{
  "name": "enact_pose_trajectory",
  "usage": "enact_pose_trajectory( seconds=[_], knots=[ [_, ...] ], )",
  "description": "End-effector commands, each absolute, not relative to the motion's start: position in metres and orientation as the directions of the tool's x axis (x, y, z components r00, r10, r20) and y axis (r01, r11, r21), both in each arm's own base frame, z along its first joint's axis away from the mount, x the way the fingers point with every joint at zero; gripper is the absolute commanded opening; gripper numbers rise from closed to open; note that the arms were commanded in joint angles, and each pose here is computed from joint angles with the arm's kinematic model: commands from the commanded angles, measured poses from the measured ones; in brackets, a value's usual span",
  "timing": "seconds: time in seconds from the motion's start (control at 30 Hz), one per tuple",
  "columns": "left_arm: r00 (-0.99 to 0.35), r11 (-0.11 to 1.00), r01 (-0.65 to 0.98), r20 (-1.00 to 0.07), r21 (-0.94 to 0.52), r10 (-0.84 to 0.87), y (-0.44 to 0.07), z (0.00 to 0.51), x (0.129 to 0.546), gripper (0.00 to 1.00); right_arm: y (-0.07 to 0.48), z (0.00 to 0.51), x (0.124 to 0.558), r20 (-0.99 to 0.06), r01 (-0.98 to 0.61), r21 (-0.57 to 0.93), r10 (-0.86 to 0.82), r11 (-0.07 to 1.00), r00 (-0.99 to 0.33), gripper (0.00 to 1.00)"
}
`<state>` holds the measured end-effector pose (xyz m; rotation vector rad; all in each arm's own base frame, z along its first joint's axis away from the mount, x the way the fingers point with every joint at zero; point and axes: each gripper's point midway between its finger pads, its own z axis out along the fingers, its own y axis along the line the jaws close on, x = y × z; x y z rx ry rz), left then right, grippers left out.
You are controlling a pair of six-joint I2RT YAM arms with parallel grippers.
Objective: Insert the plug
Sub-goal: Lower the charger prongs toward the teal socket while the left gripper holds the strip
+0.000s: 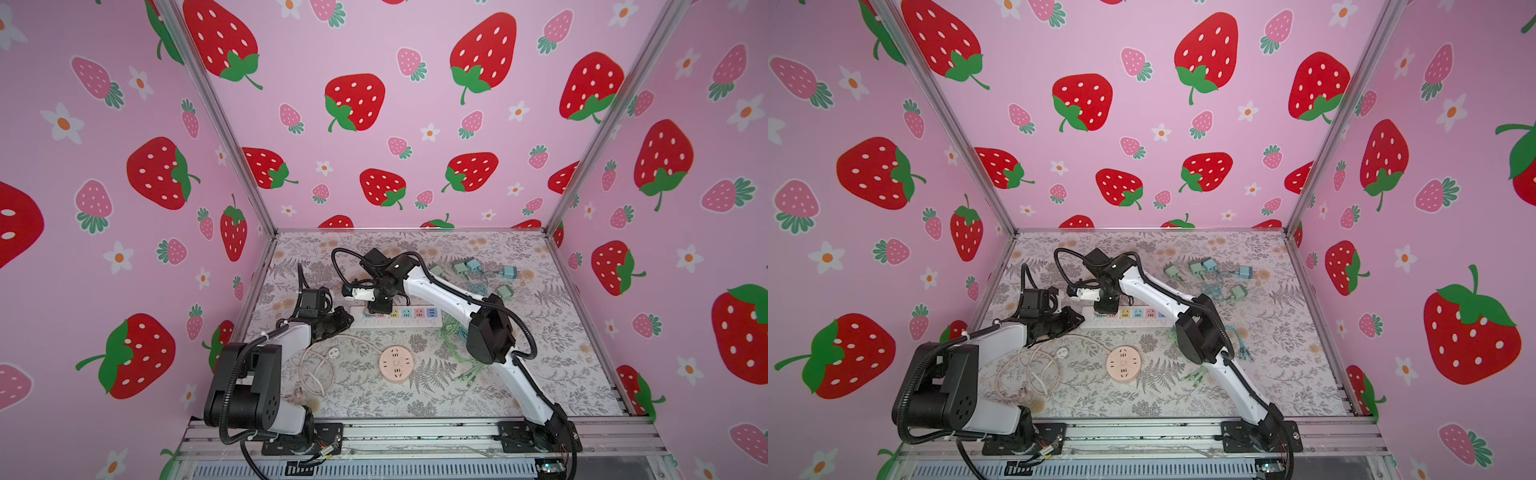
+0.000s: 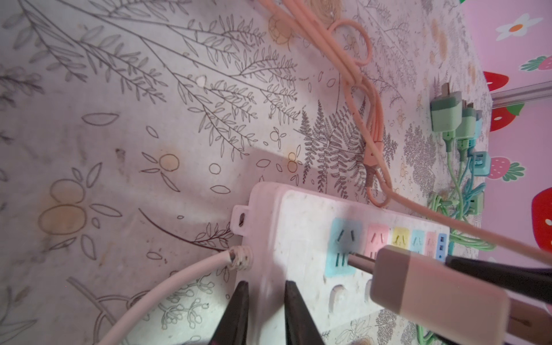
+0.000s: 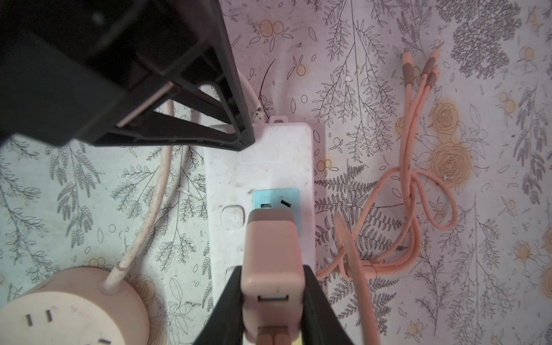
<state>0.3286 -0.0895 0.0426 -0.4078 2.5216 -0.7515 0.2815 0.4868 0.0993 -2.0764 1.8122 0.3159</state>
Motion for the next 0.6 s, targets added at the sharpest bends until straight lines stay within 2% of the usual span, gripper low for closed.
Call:
enact_pose_trajectory(
  seconds=[0.0, 0.57],
  knots=[
    [-0.856, 0.787, -0.104, -0.349, -0.608, -0.382, -0.1, 0.044, 0.327, 0.24, 0.489, 0.092, 0.275, -0.377, -0.981, -0.12, -0.907, -0.154, 0.188, 0.12],
    [-0.873, 0.757, -0.086, -0.318, -0.648, -0.371, -0.11, 0.035, 0.326, 0.21, 0.49, 0.08, 0.284, -0.32, -0.97, -0.193, -0.925, -0.15, 0.207, 0.12]
  ],
)
